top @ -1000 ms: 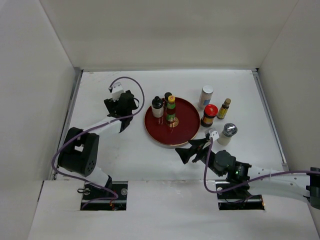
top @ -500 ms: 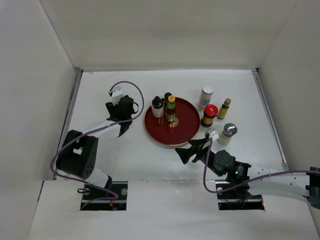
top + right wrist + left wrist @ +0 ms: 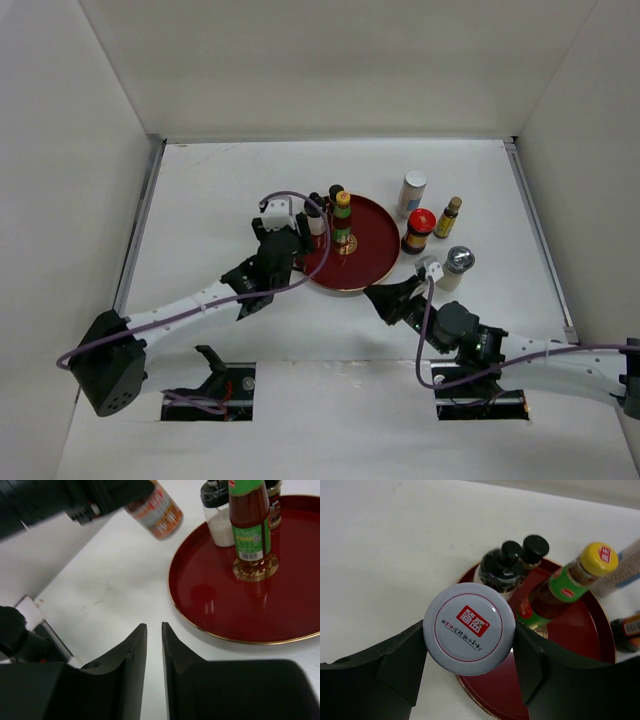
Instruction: Organize the condiment bottles
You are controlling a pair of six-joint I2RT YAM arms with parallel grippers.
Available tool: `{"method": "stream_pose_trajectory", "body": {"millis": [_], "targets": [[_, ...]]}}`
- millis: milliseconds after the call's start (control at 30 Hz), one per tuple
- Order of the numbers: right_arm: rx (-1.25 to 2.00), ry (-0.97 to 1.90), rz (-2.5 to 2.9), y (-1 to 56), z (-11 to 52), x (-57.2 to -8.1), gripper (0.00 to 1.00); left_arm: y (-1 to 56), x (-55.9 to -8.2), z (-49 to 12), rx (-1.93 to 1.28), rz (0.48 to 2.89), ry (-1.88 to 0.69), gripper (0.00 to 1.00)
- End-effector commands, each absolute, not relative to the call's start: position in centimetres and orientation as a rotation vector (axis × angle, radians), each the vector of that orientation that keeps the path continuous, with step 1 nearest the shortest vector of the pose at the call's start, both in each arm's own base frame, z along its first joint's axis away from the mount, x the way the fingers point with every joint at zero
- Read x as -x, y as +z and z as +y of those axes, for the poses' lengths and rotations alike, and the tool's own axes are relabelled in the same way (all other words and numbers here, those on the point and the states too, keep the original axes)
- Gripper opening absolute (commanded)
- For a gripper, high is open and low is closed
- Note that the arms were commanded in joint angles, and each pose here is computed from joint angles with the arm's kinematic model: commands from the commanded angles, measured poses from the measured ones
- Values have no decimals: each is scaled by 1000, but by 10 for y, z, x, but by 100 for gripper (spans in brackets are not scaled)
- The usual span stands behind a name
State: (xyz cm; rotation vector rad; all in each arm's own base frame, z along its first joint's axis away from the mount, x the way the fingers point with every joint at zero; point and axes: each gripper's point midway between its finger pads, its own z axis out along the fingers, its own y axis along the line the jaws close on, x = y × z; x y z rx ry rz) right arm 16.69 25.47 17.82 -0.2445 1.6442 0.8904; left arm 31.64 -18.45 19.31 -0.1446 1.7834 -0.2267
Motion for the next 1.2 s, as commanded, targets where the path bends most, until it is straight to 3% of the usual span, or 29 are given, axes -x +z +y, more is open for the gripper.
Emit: {"method": "stream_pose_trajectory", "body": {"millis": [0,67,400,433,567,733,867,967,1033,1167], "targets": [[199,949,1568,207,255,-166,16,212,-323,-208,180,1715,-296,28],[178,943,1569,214,255,-168,12,203,-327,-220,159,1730,-298,28],[99,722,1639,254,256,-189,12,166,-338,-236,112,1767,-280,30],[72,672,1637,256,248,-198,17,162,-339,-238,107,1773,-277,31],[-63,479,1614,264,206,-236,59,147,-342,-238,100,1793,-256,38],[-197,264,1638,263,151,-277,91,144,-343,-236,106,1793,-256,55],[-216,121,1735,246,125,-305,100,155,-338,-231,117,1771,-284,76],[-206,64,1821,230,115,-322,100,177,-327,-227,116,1736,-354,86],[-203,36,1866,220,109,-332,100,193,-318,-220,123,1702,-408,100],[-186,42,1935,203,107,-343,100,207,-299,-202,141,1639,-480,100]]}}
